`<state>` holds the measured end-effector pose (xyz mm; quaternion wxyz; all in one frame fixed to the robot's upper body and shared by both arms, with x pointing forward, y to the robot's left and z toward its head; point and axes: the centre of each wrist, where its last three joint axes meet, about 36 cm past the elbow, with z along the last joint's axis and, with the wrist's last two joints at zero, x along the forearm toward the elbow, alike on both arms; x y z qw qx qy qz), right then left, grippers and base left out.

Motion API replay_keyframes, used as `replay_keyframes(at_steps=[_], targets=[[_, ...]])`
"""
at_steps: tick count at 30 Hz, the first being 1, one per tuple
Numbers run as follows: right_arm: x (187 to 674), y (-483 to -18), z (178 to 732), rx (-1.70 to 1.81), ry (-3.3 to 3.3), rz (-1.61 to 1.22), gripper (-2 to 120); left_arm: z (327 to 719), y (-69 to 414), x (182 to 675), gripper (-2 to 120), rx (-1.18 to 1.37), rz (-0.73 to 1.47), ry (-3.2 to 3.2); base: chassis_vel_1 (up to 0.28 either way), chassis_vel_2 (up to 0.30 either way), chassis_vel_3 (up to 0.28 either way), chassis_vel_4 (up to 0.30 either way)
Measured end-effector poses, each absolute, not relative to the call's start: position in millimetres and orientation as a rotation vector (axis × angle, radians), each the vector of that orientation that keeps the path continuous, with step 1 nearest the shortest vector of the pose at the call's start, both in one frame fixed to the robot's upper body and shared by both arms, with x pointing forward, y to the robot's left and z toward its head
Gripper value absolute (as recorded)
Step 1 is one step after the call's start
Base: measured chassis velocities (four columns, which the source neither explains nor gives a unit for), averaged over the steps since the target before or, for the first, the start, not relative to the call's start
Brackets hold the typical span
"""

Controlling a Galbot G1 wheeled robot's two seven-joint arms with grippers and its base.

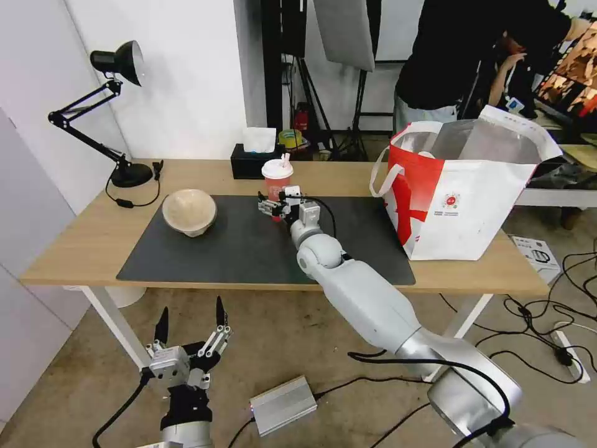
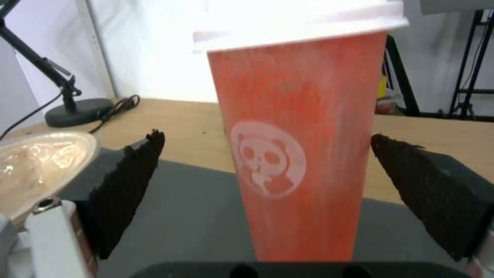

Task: Pick up the trash from the table and place it into the takeout bag.

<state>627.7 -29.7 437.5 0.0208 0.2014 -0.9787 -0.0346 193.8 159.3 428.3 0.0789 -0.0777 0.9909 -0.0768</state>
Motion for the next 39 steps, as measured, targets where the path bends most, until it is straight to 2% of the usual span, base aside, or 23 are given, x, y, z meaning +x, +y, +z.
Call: replay_keyframes(at_steps=[28, 39], targets=[[660, -36, 428, 0.558, -3.025, -0.095, 100, 429, 159, 191, 100, -0.228, -0.225, 2.964, 0.000, 0.000, 0.000, 0.000], [655, -36, 429, 0.584, -3.033, -0.095, 65, 429, 158, 190, 100, -0.227, -0.227, 2.961, 0.000, 0.000, 0.000, 0.000]])
